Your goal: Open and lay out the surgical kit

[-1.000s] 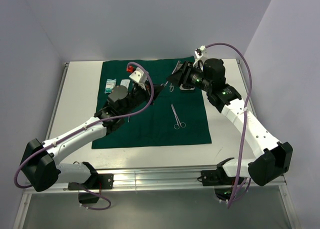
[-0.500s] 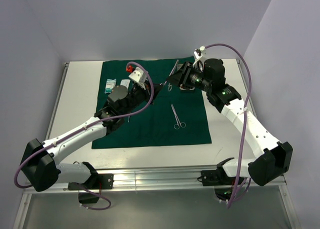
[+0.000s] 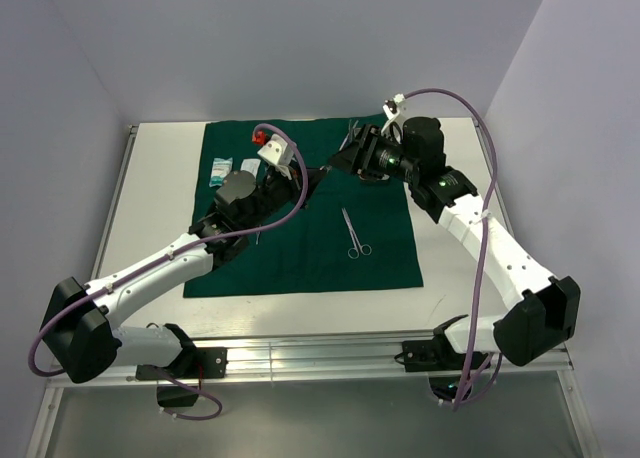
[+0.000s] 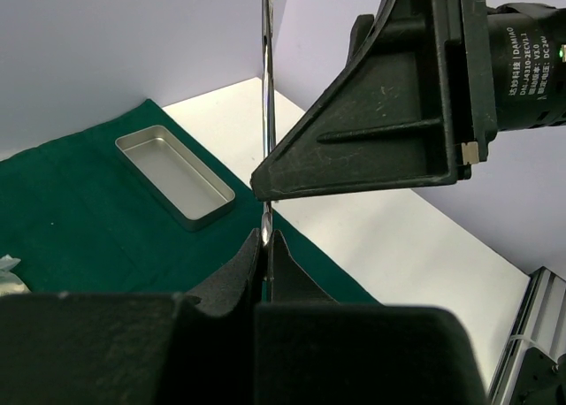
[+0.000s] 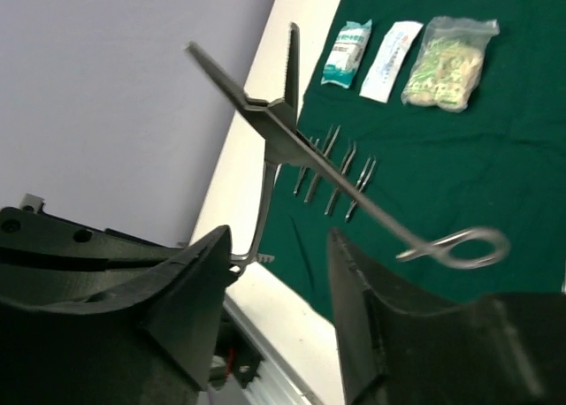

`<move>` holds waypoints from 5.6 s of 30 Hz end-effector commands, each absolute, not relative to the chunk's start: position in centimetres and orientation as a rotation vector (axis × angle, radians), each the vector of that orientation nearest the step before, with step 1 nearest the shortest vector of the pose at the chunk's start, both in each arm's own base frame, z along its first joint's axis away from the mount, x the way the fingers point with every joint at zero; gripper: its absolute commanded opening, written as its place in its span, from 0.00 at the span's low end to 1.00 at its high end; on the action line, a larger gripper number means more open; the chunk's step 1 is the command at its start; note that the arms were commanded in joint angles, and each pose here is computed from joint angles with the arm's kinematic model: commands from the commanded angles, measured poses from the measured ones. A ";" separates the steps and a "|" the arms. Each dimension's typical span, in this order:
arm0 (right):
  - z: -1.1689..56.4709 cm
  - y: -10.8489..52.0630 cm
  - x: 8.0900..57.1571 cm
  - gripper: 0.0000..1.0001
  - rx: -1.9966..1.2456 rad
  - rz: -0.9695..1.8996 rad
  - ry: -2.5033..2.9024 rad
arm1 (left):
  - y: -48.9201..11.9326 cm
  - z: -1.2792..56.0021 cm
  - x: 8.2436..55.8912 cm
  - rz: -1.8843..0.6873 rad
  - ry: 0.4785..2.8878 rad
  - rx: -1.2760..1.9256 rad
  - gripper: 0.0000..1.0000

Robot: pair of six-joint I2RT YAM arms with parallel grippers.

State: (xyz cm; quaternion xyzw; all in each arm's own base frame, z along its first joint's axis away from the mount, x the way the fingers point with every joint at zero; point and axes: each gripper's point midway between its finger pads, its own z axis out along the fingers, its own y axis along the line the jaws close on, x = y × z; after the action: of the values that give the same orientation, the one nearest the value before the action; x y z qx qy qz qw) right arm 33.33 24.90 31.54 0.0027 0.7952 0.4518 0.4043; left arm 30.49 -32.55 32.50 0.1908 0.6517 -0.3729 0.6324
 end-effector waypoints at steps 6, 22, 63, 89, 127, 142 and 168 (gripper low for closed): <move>34.3 22.5 33.0 0.76 -0.113 0.934 1.890 | -32.4 36.0 30.3 -0.876 1.400 0.422 0.00; 34.4 21.8 35.1 0.93 -0.193 0.813 1.817 | -33.5 36.4 28.9 -0.989 1.393 0.462 0.00; 32.8 25.8 33.3 0.10 -0.003 1.153 2.000 | -32.9 34.4 31.2 -0.818 1.454 0.435 0.01; 15.2 15.7 32.2 0.00 -0.302 0.472 2.549 | -21.9 27.4 32.3 -0.683 1.972 0.418 0.94; 7.9 35.0 35.1 0.00 -0.253 0.447 2.832 | -10.5 22.7 37.4 -0.666 2.122 -0.077 0.99; 4.9 34.6 33.4 0.00 -0.120 0.353 2.925 | -10.4 21.7 37.0 -0.697 2.131 -0.102 0.99; 4.4 34.2 35.0 0.58 -0.070 0.294 2.899 | -10.4 20.9 36.7 -0.728 2.140 -0.105 0.99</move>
State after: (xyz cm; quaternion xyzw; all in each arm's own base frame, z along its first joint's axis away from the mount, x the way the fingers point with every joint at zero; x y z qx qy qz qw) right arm 33.63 34.12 2.30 -0.0291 0.9915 0.0958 0.0834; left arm 36.51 -10.20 19.23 -0.0520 0.8707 -0.2780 0.4024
